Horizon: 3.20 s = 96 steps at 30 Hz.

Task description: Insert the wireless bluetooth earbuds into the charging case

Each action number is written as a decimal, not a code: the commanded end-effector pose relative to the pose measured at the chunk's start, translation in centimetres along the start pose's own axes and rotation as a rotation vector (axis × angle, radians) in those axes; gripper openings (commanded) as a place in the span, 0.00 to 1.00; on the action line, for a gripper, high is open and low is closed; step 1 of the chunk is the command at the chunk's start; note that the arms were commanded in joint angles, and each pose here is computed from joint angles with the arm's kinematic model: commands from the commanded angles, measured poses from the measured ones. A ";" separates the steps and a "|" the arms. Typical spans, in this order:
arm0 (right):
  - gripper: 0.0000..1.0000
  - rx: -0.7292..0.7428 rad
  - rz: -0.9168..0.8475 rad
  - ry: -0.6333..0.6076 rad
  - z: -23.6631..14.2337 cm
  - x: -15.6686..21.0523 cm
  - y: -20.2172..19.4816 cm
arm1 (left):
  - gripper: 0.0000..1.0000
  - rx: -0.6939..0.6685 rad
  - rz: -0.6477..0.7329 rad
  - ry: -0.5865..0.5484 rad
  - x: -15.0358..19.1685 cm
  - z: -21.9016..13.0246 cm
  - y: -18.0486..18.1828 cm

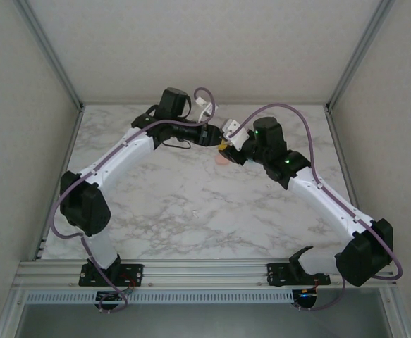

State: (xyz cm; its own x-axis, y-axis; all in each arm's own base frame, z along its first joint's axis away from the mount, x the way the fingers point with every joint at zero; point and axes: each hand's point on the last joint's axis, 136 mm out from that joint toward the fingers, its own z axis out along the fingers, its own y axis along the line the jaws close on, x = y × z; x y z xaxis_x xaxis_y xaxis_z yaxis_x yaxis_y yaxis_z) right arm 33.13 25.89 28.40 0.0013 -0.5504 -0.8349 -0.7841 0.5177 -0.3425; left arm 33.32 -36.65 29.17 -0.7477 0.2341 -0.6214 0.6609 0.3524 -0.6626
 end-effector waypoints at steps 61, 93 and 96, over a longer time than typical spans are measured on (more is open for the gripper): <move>0.65 -0.574 0.804 -0.216 -5.9 -10.0 -0.8 | 0.02 0.002 0.733 -0.720 -2.8 -9.0 -7.4; 0.69 -0.395 0.829 -0.278 -5.3 -12.8 -4.9 | 0.01 -0.006 0.729 -0.701 -2.2 -8.7 -6.8; 0.72 -0.213 0.851 -0.278 -6.8 -11.5 -6.9 | 0.01 -0.065 0.725 -0.711 -2.1 -8.8 -5.8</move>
State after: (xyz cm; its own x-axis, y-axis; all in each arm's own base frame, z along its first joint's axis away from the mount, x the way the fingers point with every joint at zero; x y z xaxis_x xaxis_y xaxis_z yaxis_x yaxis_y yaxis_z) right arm 34.72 26.86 40.53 -0.5857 0.0831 -0.8062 -0.7114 0.4239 0.5605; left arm 30.80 -31.73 37.57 0.0094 -0.1771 -0.9842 0.9335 0.3543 -0.0549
